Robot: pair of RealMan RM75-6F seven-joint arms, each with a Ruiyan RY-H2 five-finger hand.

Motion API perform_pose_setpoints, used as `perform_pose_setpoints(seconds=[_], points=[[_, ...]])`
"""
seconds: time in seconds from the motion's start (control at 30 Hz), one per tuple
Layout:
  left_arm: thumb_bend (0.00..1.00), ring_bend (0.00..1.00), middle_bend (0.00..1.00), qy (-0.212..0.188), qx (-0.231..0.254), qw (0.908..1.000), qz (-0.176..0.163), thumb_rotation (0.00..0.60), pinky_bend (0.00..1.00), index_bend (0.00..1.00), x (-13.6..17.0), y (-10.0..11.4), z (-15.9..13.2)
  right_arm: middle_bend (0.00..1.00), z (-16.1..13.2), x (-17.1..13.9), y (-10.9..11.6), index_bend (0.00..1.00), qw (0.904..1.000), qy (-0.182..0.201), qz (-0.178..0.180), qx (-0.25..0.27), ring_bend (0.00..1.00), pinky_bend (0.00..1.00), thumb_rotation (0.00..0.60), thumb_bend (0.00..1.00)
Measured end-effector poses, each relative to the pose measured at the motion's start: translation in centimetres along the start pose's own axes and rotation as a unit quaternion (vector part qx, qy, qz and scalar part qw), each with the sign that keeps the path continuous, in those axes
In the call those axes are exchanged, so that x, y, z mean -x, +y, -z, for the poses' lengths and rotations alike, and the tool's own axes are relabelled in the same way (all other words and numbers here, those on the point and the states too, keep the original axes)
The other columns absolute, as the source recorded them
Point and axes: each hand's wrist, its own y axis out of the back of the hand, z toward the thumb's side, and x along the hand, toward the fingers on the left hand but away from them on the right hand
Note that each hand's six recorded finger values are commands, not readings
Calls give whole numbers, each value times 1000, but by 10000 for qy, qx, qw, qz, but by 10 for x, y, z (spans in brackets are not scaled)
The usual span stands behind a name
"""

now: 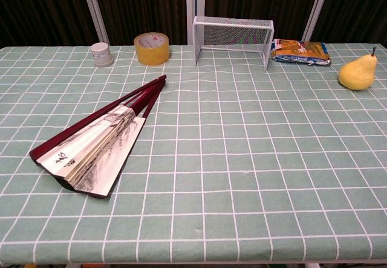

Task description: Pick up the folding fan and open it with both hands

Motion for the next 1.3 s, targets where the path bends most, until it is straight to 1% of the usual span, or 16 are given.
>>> perform_pose_setpoints(seconds=[0.23,0.37,0.47,0.6,0.77,0.83,0.93,1.03,1.1,1.2,1.3], points=[[0,12,66,-20,35,10000,9,600,52,117,1,0,-1,0,0,0,0,0,10000,5,7,21,0,0,600,124],[0,12,66,-101,57,9999,-15,600,53,117,-1,1,-4,0,-1,-2,3,0,10000,46,55,21,0,0,600,123],[0,12,66,-257,50,9996,-41,600,52,117,-6,4,-9,0,-1,-3,5,0,9999,62,71,38,0,0,600,123],[0,12,66,-564,7,9984,-59,600,52,117,-21,8,-18,0,-2,-4,7,0,9999,118,92,32,0,0,600,124],[0,12,66,-1137,-48,9935,13,600,53,119,-51,12,-40,0,-8,-2,14,0,9995,278,145,-44,0,0,600,124],[0,12,66,-1377,-65,9904,82,600,53,136,-66,11,-51,0,-10,-1,16,0,9993,336,153,-72,0,0,600,124],[3,12,82,-1691,-48,9853,240,600,53,156,-91,5,-69,0,-13,0,17,0,9991,381,147,-74,0,0,600,124],[34,13,100,-1924,-51,9803,439,600,54,157,-117,-6,-86,0,-14,-2,17,0,9992,379,134,-88,0,0,600,124],[50,15,104,-2018,-66,9779,541,600,66,156,-132,-12,-95,0,-14,-4,18,0,9992,352,153,-100,0,0,600,124],[66,30,111,-2110,-134,9751,666,600,110,157,-156,-24,-108,0,-12,-6,20,0,9994,289,170,-129,0,0,600,124],[71,56,148,-2157,-218,9733,758,600,159,200,-179,-36,-120,0,-10,-7,21,0,9995,223,171,-159,0,0,600,124]])
